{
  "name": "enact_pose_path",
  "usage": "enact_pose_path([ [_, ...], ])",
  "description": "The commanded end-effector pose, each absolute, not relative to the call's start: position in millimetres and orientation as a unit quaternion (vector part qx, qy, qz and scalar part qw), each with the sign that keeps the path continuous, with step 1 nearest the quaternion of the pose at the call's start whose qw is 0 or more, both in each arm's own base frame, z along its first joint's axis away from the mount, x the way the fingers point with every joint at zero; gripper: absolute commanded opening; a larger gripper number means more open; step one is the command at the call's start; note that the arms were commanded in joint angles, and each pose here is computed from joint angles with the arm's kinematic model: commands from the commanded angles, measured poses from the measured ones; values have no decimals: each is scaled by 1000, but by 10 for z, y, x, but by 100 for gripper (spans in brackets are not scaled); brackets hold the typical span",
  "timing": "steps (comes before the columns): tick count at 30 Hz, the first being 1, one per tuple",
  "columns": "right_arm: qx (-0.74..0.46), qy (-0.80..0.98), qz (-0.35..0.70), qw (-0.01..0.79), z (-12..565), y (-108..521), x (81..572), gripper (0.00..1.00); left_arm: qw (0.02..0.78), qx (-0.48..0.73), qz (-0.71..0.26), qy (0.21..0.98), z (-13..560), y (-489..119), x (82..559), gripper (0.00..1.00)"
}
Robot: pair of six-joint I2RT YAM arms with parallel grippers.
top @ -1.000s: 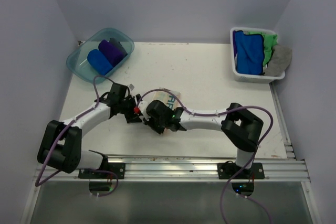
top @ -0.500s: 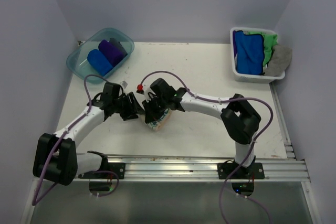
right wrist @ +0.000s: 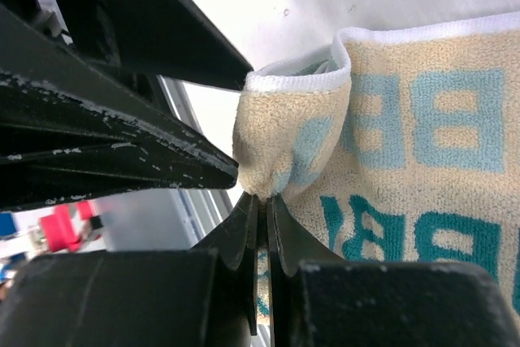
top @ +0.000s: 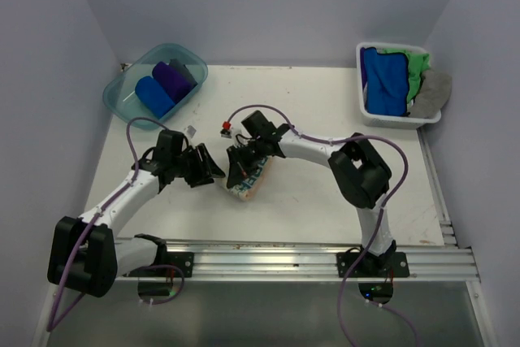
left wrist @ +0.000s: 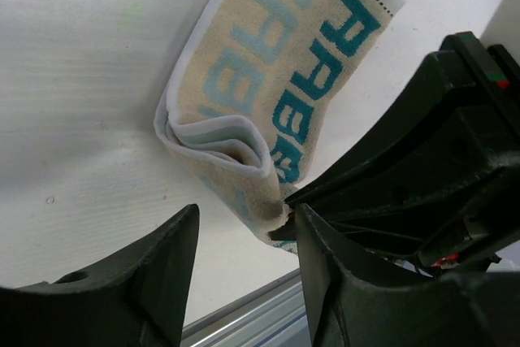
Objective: Roll the towels
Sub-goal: Roll the towel
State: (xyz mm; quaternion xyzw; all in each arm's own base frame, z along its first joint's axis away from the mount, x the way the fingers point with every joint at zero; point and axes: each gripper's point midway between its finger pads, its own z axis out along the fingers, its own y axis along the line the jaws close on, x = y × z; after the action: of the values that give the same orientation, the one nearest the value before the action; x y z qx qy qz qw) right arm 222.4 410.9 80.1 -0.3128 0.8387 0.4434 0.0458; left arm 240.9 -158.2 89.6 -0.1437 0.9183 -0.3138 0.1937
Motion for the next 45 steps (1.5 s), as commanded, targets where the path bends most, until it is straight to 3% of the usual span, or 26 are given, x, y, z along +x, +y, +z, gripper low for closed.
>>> enact_pose_path([
  [1, -297, 824, 483, 9, 948, 4172, 2202, 0, 206, -133, -342, 907, 934, -1647, 2435, 52],
  [8, -284, 829, 482, -10, 857, 4156, 2314, 0, 203, -137, -388, 888, 930, -1786, 2469, 45],
  [30, -266, 847, 459, -25, 628, 4075, 2475, 1, 220, -152, -395, 879, 739, -1865, 2796, 40],
  [33, -267, 856, 442, -3, 662, 4036, 2511, 13, 217, -159, -390, 881, 690, -1857, 2821, 40],
  [37, -270, 873, 399, 72, 825, 3898, 2634, 41, 212, -172, -372, 887, 607, -1812, 2834, 40],
  [39, -266, 884, 365, 121, 958, 3779, 2715, 47, 208, -178, -365, 890, 558, -1792, 2827, 40],
  [43, -264, 889, 320, 196, 1143, 3626, 2795, 47, 200, -189, -357, 893, 490, -1773, 2814, 39],
  [45, -268, 889, 294, 227, 1189, 3601, 2780, 40, 196, -191, -354, 894, 457, -1770, 2809, 39],
])
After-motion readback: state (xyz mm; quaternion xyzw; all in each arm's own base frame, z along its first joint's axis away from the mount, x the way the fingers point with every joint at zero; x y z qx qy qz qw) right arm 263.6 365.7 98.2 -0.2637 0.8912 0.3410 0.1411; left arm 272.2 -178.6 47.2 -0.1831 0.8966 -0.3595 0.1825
